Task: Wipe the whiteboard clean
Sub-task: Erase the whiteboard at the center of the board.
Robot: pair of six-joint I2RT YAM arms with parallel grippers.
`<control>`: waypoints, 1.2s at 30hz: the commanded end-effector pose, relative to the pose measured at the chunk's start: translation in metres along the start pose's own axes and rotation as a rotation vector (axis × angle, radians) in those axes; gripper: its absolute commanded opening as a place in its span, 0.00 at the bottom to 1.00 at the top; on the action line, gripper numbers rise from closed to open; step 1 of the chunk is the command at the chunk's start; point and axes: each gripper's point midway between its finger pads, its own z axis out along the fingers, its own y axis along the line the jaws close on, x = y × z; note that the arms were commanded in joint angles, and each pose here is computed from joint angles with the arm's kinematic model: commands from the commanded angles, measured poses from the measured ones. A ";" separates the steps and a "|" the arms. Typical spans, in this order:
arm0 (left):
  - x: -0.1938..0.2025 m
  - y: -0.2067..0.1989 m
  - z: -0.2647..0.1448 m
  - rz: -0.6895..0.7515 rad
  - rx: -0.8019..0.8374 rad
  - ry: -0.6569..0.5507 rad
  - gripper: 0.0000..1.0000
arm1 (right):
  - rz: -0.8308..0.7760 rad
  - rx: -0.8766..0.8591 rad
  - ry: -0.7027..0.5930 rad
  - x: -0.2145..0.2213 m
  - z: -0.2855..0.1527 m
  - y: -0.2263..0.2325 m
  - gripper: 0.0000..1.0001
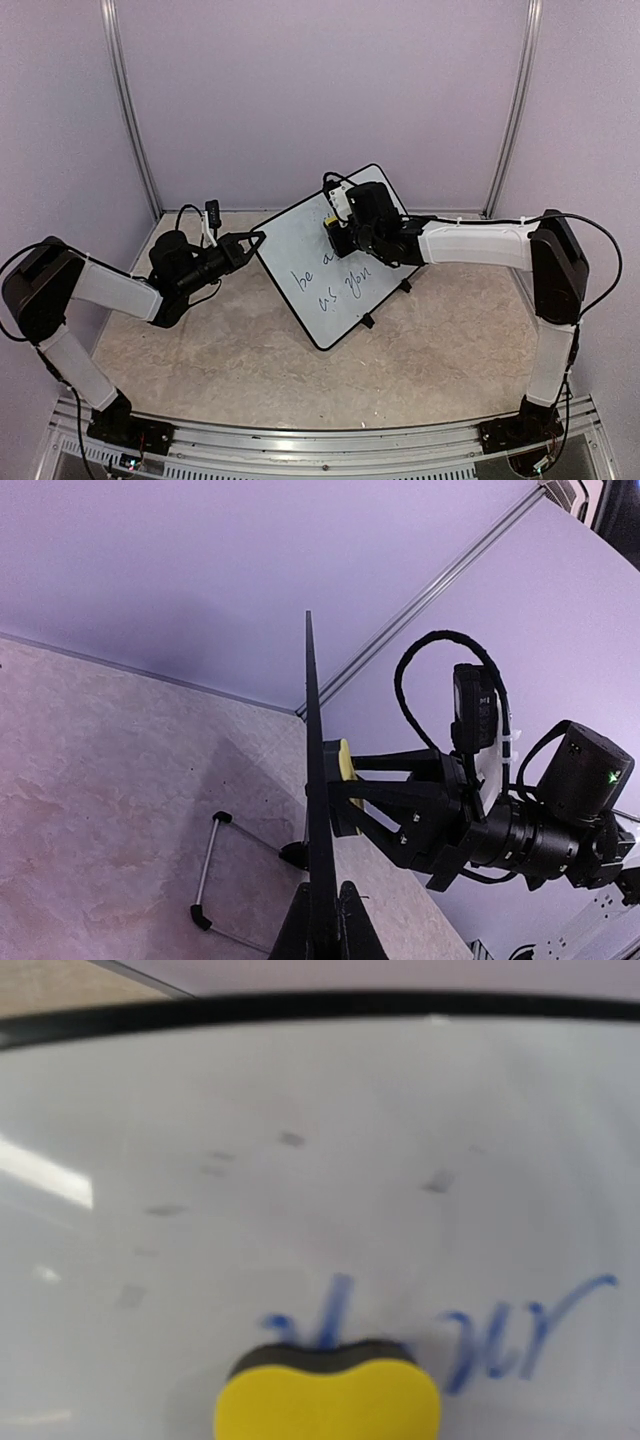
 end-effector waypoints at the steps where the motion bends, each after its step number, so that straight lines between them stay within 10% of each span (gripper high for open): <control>1: 0.000 -0.045 -0.005 0.089 0.173 0.020 0.00 | -0.082 -0.138 0.027 0.023 0.006 0.053 0.13; 24: -0.001 -0.045 -0.005 0.094 0.173 0.020 0.00 | 0.052 -0.008 0.016 0.034 0.018 -0.026 0.13; 36: -0.002 -0.047 -0.005 0.094 0.179 0.018 0.00 | -0.029 -0.046 0.041 0.063 0.002 0.011 0.12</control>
